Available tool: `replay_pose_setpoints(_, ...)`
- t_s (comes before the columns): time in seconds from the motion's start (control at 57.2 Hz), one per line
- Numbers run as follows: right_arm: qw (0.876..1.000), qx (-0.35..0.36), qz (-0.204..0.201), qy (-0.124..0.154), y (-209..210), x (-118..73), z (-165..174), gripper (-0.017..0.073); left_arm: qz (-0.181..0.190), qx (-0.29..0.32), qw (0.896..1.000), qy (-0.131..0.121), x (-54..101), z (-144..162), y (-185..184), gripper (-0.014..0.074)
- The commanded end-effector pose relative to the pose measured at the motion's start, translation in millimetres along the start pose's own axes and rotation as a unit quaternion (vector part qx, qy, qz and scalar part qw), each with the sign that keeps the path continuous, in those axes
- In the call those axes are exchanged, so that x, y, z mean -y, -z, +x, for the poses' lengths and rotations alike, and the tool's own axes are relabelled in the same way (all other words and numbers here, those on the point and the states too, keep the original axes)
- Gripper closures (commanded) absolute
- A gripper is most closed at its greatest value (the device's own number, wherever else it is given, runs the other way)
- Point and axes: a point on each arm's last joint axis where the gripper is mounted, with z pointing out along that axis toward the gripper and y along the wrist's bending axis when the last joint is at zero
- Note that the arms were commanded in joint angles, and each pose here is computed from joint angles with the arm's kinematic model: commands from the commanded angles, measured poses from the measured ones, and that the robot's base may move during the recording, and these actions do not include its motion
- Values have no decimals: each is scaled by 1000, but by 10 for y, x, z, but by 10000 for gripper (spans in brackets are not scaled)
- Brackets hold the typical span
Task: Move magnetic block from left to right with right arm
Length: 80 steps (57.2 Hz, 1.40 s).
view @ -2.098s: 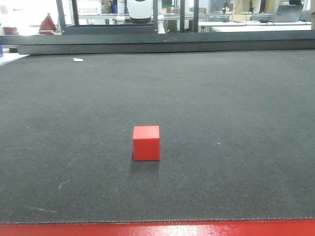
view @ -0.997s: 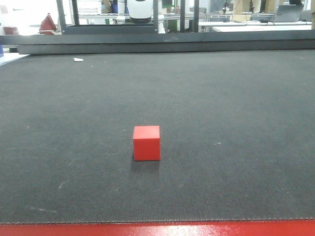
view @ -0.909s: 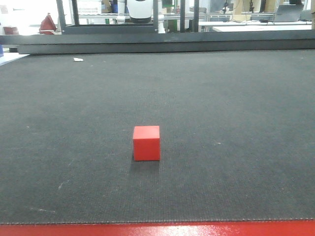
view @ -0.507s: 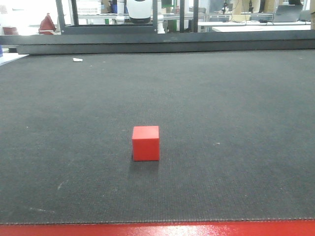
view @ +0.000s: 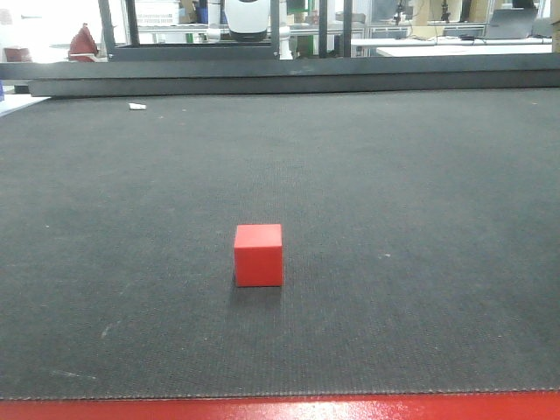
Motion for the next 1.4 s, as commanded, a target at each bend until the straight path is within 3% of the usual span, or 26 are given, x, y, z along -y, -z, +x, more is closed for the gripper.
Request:
replay_pose_setpoints(0.0, 1000, 8, -11, -15, -64, -158, -207, 523, -1, 47, 999, 4, -4, -63, 12, 720)
replay_pose_setpoints(0.122, 999, -34, -6, -10, -210, -337, -280, 403, -1, 47, 999, 4, -4, -63, 12, 720)
replay_pose_setpoints(0.297, 996, -90, -10, -14, -386, -662, -382, 8, -1, 47, 999, 4, -4, -63, 12, 720)
replay_pose_setpoints(0.35, 994, -109, -9, -17, -451, -769, -408, -59, -1, 47, 999, 4, -4, -63, 12, 720)
replay_pose_setpoints(0.507, 988, -151, -4, -30, -587, -1095, -564, -38, -1, 47, 999, 4, -4, -63, 12, 720)
replay_pose_setpoints(0.769, 978, -207, 12, -15, -835, -1647, -723, -38, -1, 47, 999, 4, -4, -63, 12, 720)
replay_pose_setpoints(0.962, 973, -229, -1, -7, -989, -2002, -808, -38, -1, 47, 999, 4, -4, -63, 12, 720)
replay_pose_setpoints(1.154, 970, -245, -8, 2, -1147, -2283, -790, -38, -1, 47, 999, 4, -4, -63, 12, 720)
replay_pose_setpoints(1.381, 964, -265, -2, 10, -1352, -2438, -721, -38, -1, 47, 999, 4, -4, -63, 12, 720)
